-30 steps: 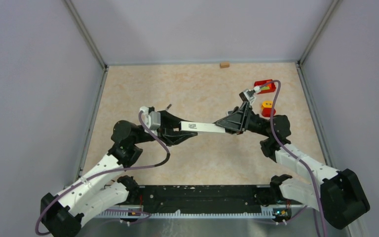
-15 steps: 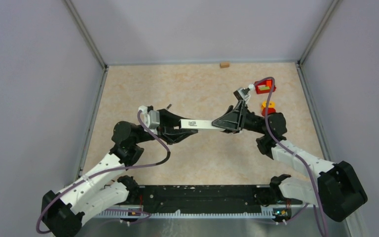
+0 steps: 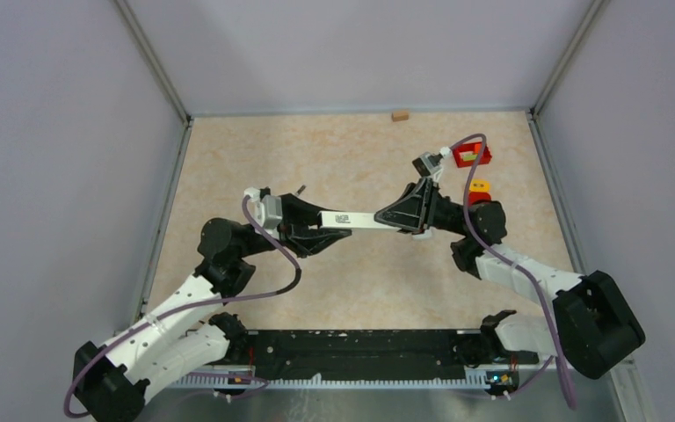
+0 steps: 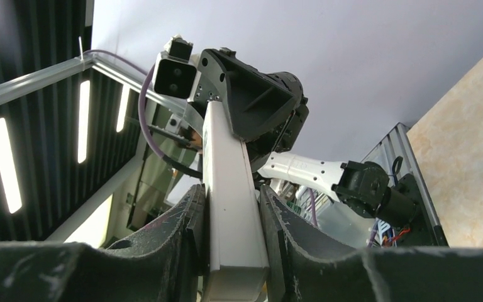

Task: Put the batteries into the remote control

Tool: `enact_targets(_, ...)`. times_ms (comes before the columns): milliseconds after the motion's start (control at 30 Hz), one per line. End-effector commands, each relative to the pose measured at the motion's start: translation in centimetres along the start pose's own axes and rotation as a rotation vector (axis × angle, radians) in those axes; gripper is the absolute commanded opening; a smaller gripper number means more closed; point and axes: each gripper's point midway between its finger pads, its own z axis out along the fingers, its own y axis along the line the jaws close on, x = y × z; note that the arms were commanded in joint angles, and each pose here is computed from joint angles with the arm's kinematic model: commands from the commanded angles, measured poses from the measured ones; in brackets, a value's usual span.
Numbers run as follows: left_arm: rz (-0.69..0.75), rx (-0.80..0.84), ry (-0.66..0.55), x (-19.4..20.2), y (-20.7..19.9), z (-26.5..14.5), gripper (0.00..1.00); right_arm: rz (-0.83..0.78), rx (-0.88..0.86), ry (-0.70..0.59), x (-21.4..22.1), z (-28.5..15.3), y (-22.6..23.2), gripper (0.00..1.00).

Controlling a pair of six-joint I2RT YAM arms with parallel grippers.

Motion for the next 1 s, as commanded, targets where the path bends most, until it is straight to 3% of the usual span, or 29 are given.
enact_targets(0,0.07,-0.068,-0.091,-3.6,0.4,-0.2,0.0,-0.069,-0.016,0.037,0.7,-0.9,-0.7,0.18)
enact_targets(133,0.077,-0.097,-0.072,-3.7,0.7,-0.6,0.0,-0.062,0.002,0.036,0.5,-1.3,-1.4,0.22)
enact_targets(567,0.084,-0.139,-0.052,-3.1,1.4,-0.9,0.0,-0.038,0.136,-0.019,-0.1,-2.3,-4.6,0.52)
enact_targets(833,0.104,-0.143,0.022,-1.4,1.6,-1.3,0.0,-0.065,0.181,-0.036,-0.6,-2.3,-4.7,0.52)
enact_targets(967,0.113,-0.16,0.04,-0.9,1.8,-1.6,0.0,-0.109,0.317,-0.047,-1.0,-2.9,-6.2,0.5)
